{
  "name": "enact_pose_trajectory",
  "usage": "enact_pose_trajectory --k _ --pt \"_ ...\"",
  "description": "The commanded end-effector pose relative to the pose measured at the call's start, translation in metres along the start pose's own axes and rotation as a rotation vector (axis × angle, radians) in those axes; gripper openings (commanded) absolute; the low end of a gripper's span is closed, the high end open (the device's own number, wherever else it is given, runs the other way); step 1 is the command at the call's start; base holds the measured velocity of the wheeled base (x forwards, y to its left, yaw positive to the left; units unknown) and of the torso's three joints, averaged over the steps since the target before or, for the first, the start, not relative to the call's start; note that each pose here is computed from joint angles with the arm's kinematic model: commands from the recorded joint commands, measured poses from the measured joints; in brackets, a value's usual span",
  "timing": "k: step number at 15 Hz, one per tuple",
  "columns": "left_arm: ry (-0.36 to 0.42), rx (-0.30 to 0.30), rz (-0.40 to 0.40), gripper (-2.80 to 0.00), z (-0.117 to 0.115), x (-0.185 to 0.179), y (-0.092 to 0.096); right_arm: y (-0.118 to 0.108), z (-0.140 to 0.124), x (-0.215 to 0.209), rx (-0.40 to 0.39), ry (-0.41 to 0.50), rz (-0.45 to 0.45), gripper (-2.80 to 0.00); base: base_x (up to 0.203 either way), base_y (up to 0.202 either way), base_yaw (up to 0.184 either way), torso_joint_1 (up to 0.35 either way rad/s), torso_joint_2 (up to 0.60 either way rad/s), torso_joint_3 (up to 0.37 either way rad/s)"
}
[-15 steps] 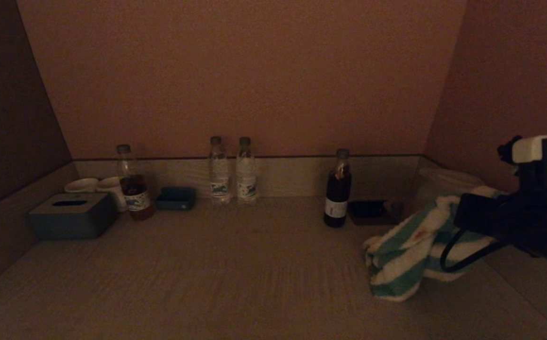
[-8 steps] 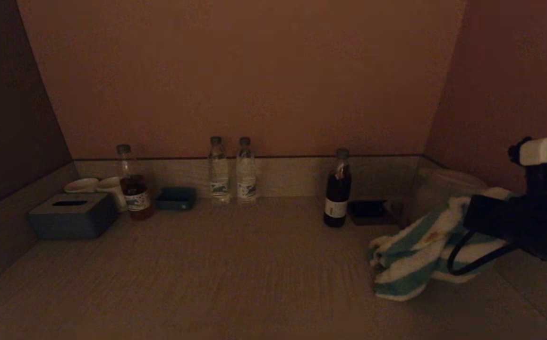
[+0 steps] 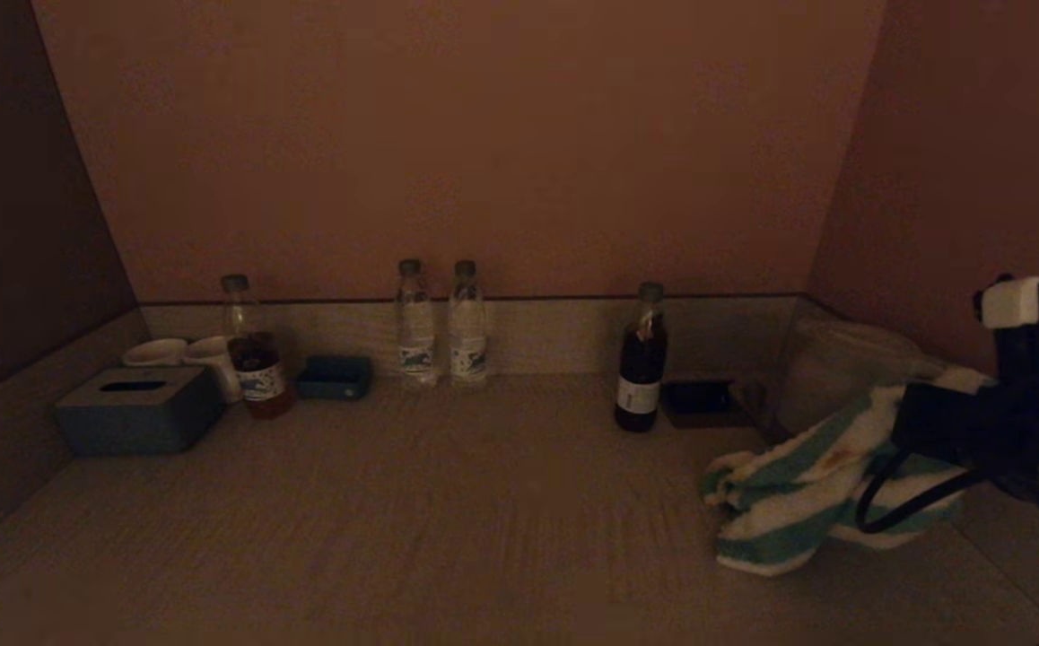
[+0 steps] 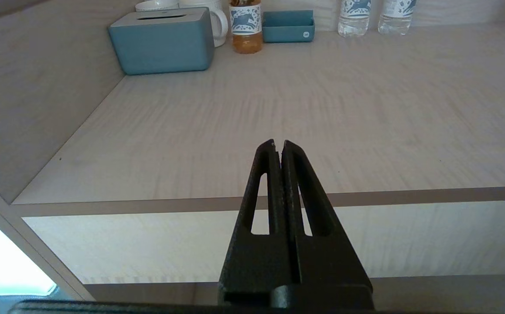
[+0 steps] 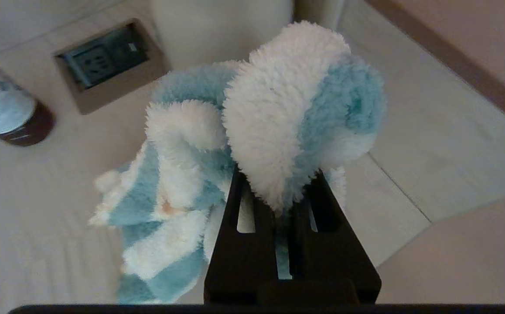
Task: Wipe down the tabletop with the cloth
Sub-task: Place the tablecloth
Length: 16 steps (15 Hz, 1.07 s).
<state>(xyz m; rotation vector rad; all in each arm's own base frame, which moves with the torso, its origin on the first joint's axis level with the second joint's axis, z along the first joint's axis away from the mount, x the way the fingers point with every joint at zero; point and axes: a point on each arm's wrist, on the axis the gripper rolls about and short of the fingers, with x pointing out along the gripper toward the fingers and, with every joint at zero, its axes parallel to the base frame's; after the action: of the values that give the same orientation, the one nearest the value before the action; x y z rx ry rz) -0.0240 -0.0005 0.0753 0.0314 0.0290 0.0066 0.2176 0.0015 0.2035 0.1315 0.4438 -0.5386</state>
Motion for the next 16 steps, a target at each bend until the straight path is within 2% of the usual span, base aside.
enact_pose_trajectory --k 1,8,12,16 --pt "0.000 0.001 -0.001 -2.80 0.000 0.000 0.000 0.000 -0.001 0.001 -0.002 -0.001 -0.024 -2.80 0.000 0.000 0.000 0.000 0.00 0.000" --pt "0.002 0.001 -0.001 -2.80 0.000 0.000 0.000 -0.003 -0.001 0.003 0.005 -0.008 -0.067 -2.80 0.000 0.000 0.000 0.000 0.00 0.000" --pt "0.002 0.001 -0.001 -2.80 0.000 0.000 0.000 -0.007 0.001 0.010 0.012 -0.009 -0.125 -2.80 0.000 0.000 0.000 0.000 0.00 0.000" --pt "0.000 0.001 -0.001 -2.80 0.000 0.000 0.000 -0.007 0.001 0.014 0.013 -0.002 -0.132 -2.80 0.000 0.000 0.000 0.000 0.00 0.000"
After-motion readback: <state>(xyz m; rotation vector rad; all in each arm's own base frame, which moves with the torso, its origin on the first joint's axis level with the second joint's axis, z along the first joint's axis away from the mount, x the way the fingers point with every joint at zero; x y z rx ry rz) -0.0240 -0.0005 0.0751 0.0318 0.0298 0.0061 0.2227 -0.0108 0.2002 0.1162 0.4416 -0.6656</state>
